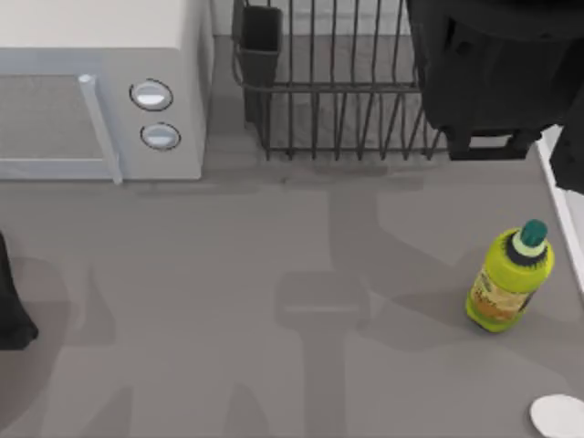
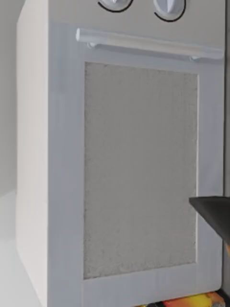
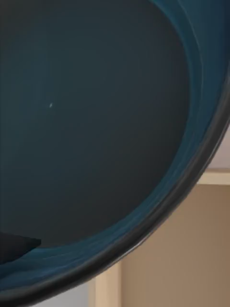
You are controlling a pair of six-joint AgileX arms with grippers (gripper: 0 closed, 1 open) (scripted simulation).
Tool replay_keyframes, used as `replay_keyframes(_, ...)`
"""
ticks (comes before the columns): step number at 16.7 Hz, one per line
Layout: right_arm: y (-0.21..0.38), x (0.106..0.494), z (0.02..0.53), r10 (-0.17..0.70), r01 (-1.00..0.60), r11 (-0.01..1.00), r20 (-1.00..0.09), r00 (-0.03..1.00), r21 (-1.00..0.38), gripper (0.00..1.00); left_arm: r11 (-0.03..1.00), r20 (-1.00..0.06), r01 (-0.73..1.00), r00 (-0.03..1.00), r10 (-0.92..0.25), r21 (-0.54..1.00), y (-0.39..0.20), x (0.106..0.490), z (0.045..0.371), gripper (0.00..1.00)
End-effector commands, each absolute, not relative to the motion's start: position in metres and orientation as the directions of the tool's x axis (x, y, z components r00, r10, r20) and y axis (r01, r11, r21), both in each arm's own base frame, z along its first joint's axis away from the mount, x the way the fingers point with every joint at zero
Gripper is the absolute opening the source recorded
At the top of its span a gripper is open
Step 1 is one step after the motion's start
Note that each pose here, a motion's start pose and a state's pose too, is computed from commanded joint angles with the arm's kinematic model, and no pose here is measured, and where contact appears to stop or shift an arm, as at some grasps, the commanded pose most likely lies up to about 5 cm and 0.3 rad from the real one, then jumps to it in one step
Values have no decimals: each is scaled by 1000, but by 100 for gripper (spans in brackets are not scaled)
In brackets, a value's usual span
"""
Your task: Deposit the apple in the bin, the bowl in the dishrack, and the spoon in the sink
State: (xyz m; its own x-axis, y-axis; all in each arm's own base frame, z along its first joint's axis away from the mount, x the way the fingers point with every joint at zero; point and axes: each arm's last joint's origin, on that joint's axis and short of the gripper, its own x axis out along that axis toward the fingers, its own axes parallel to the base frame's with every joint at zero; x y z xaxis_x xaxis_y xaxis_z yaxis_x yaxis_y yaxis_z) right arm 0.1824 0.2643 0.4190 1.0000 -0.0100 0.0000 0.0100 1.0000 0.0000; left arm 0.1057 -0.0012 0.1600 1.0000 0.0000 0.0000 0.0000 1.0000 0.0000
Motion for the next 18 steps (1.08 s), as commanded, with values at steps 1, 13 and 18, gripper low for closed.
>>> replay_keyframes(1,264,182,419,-10,10,1000,0,1000,0,0,1000,0,0,1000,0,0,-1,106,160,100)
replay_keyframes(13,296,305,312,-15,14,1000,13,1000,13,0,1000,0,0,1000,0,0,-1,106,160,100)
replay_keyframes(18,270,374,233,-10,10,1000,10,1000,8,0,1000,0,0,1000,0,0,-1,106,160,100)
